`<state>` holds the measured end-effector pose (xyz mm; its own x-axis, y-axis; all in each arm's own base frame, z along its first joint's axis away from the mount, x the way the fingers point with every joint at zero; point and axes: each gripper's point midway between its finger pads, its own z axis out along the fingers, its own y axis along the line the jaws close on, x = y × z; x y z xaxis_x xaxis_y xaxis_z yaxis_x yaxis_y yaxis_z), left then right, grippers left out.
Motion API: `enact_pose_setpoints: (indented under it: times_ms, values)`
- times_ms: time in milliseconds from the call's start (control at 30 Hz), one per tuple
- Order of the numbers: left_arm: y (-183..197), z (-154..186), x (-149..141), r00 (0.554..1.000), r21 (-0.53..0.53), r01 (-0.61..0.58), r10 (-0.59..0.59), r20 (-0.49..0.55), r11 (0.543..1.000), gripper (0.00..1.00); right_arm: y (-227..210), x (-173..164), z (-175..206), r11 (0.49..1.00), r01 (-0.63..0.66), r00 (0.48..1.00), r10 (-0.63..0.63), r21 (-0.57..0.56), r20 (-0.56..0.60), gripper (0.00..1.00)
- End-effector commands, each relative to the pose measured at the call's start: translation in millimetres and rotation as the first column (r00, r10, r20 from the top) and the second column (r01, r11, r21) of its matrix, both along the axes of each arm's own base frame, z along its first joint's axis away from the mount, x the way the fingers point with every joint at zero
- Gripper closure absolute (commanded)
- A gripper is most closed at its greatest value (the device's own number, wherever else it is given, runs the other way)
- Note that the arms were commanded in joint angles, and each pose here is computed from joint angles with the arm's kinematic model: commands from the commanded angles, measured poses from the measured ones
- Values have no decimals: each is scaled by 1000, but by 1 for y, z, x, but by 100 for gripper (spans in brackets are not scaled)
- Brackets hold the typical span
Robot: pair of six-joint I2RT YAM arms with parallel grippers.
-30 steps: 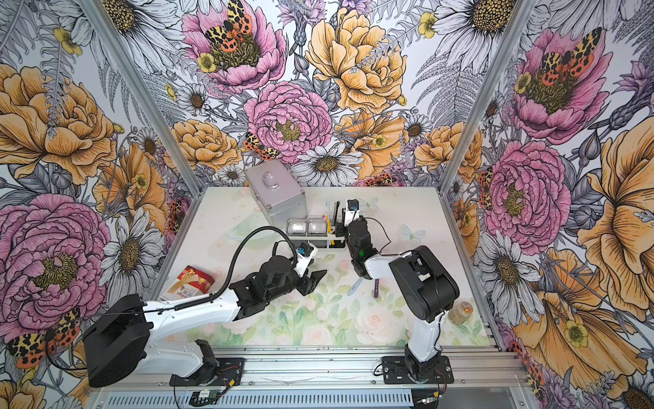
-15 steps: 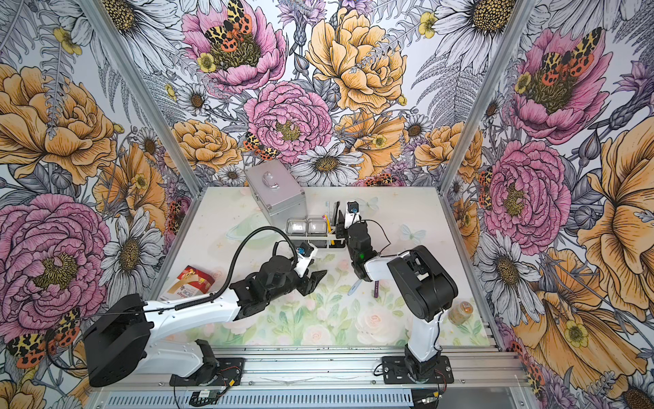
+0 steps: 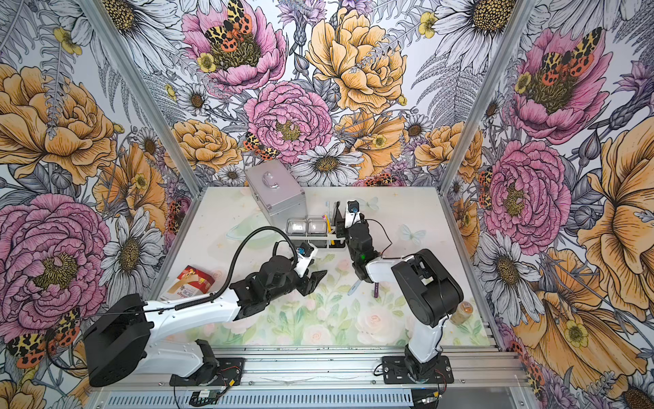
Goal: Place the toothbrush into the toothbrush holder
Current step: Place the toothbrush in the toothbrush holder.
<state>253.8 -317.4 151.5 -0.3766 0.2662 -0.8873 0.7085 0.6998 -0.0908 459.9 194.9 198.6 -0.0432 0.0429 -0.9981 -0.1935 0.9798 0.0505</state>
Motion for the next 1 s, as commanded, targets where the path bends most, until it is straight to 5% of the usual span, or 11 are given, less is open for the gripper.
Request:
enact_pose_setpoints:
  times_ms: [0, 600, 967]
  values:
    - [-3, -3, 1, 1000, -14, 4, -5, -22, 1000, 38, -4, -8, 17, 1000, 12, 999, -12, -12, 39, 42]
    - [-14, -11, 5, 999, 19, 8, -8, -31, 1000, 38, -14, -30, 68, 1000, 17, 992, -16, -7, 125, 39]
    - [-48, -20, 0, 999, 149, 44, -43, -14, 988, 38, -64, -57, 68, 979, 205, 979, -204, 9, -26, 40]
